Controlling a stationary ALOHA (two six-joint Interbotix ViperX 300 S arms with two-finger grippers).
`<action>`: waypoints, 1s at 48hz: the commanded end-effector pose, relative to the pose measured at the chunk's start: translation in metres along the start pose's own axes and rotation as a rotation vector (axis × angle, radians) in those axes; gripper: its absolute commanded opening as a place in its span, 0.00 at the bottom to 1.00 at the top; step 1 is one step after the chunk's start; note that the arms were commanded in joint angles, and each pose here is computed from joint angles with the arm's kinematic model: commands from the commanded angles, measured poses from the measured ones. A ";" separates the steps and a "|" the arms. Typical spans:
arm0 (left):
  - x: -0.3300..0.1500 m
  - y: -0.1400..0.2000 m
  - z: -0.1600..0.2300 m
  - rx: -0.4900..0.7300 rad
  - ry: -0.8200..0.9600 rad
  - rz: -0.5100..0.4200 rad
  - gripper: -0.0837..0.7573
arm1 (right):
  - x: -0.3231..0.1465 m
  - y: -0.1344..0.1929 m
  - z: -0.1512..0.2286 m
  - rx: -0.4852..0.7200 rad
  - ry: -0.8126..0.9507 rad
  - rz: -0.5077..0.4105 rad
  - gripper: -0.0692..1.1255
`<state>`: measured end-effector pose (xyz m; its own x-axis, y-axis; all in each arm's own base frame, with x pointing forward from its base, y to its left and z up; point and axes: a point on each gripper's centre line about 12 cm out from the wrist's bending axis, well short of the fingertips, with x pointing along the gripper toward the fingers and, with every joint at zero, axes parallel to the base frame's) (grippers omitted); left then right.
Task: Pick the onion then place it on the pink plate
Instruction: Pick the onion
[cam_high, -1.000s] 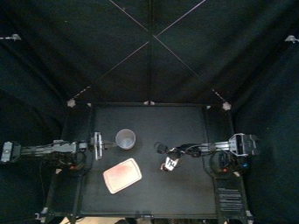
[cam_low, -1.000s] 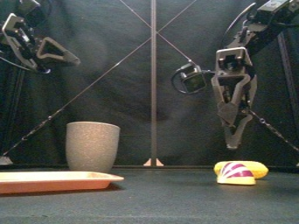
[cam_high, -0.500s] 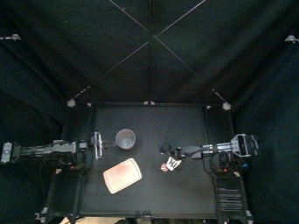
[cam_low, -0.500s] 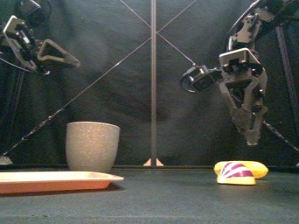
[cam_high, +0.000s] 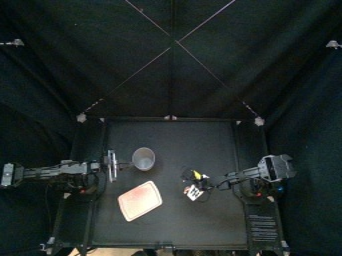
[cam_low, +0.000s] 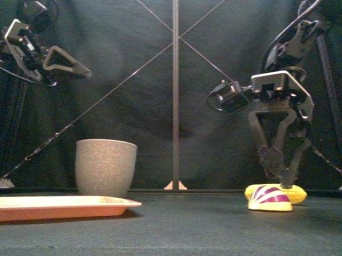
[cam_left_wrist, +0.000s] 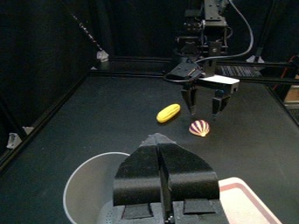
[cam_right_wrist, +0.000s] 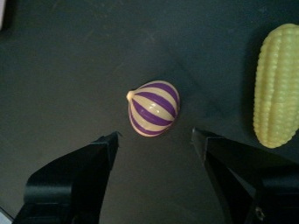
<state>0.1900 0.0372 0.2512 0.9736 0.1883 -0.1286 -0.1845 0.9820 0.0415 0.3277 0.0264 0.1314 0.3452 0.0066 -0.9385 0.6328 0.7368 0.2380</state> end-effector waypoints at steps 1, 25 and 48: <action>0.001 0.001 0.005 0.003 -0.012 0.003 0.25 | -0.002 0.002 0.004 0.011 -0.017 0.012 0.89; 0.000 0.000 -0.002 0.003 0.005 0.003 0.25 | 0.025 0.009 0.012 -0.013 -0.026 -0.002 0.89; 0.000 0.000 -0.002 0.003 0.005 0.003 0.25 | 0.032 0.010 0.010 -0.019 0.000 -0.029 0.67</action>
